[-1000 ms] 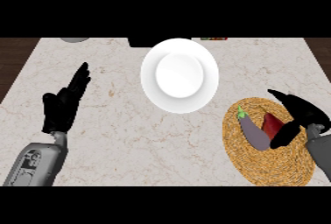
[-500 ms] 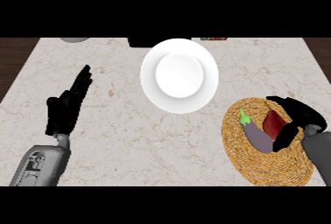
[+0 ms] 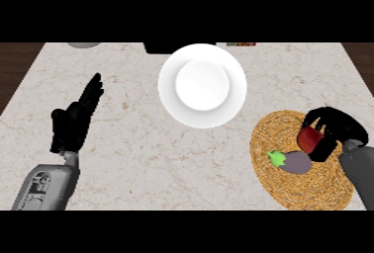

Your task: Pick the pear from the placemat and place it in the plate

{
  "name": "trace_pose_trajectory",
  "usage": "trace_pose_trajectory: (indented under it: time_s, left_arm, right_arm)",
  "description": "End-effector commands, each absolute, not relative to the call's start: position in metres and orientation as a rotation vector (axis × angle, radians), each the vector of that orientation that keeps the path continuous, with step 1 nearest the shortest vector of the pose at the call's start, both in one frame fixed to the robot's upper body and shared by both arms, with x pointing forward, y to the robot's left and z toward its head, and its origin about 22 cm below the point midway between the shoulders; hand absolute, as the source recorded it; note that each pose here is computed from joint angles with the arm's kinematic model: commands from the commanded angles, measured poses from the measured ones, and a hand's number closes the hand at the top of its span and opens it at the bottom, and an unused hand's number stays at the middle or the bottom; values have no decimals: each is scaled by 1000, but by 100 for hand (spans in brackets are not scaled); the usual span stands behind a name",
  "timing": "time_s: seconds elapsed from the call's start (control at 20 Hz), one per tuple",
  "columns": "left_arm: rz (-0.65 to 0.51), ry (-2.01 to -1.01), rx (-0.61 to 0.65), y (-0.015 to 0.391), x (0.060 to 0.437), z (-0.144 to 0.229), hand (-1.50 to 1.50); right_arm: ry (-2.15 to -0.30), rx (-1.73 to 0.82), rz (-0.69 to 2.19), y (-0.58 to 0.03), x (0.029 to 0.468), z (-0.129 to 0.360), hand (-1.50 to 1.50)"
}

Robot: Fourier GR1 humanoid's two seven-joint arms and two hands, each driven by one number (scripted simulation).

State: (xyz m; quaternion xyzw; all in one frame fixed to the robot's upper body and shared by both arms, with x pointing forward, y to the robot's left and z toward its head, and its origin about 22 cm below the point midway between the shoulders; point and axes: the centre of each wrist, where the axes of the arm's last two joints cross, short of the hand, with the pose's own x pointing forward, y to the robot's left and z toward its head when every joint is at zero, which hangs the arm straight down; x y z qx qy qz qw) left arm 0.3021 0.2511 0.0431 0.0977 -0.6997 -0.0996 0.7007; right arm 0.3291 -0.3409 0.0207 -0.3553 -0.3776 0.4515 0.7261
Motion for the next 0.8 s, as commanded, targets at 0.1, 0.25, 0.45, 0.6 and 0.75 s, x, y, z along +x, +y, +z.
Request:
trace_pose_trajectory:
  time_s: [0.1,0.25,0.45,0.6,0.75]
  left_arm:
    - [-226,-1567,205,246,306,46,0]
    - [-281,-1603,140,226,314,54,0]
    - [-324,-1619,106,217,314,55,0]
    - [-327,-1631,102,215,316,58,0]
    - [-309,-1636,85,207,317,59,0]
  right_arm:
    - [-1015,-821,1090,-334,356,35,150]
    - [-1255,-806,1371,-315,383,105,150]
    - [-1524,-781,1560,-301,397,156,150]
    - [-1810,-719,1548,-305,403,179,150]
    - [-2076,-627,1497,-310,409,199,150]
